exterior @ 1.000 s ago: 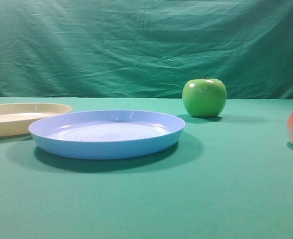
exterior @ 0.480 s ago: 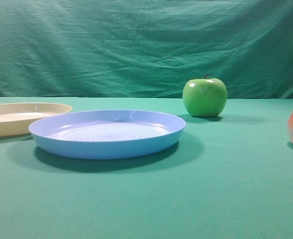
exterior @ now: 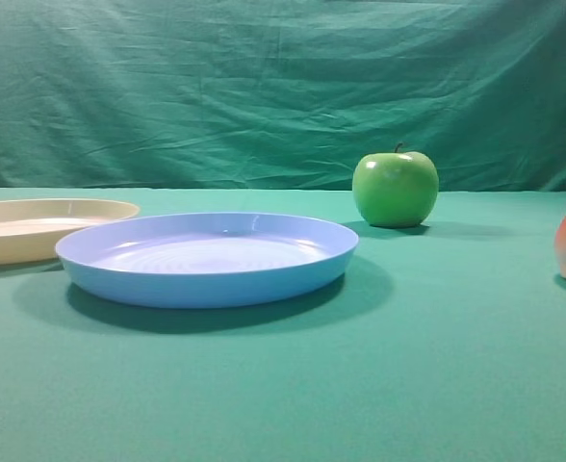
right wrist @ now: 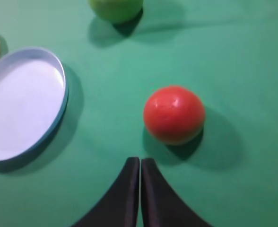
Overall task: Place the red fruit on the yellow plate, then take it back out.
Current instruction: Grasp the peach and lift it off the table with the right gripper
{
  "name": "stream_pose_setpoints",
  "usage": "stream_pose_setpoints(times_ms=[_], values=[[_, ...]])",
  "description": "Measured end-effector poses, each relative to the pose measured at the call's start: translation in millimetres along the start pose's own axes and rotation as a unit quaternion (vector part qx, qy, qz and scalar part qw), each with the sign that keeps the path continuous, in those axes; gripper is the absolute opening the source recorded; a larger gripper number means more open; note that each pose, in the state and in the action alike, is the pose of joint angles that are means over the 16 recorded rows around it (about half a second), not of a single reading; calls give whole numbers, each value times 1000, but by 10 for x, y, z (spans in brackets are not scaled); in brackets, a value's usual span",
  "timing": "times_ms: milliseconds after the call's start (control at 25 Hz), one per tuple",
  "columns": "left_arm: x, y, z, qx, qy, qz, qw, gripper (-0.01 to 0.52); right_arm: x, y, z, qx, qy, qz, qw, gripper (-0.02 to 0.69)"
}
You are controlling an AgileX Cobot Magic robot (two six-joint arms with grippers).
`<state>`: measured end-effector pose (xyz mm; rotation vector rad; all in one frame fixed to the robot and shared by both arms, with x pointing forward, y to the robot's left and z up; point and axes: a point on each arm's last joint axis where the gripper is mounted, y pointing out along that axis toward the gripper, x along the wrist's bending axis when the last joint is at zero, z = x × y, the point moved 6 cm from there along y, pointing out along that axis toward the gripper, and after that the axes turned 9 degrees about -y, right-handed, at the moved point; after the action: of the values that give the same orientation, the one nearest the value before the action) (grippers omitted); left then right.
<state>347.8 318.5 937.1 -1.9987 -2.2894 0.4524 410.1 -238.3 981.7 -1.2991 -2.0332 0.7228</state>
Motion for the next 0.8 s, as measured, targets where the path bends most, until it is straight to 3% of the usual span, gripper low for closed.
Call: stream_pose_setpoints(times_ms=[240, 560, 680, 800], values=[[0, 0, 0, 0, 0, 0, 1000, 0, -59, 297, -146, 114, 4, -31, 993, 0], [0, 0, 0, 0, 0, 0, 1000, 0, -160, 558, -259, 163, -35, -26, 986, 9], [0, 0, 0, 0, 0, 0, 1000, 0, -181, 604, -280, 165, -58, -20, 984, 49], [0, 0, 0, 0, 0, 0, 1000, 0, -188, 632, -286, 166, -78, -16, 983, 135]])
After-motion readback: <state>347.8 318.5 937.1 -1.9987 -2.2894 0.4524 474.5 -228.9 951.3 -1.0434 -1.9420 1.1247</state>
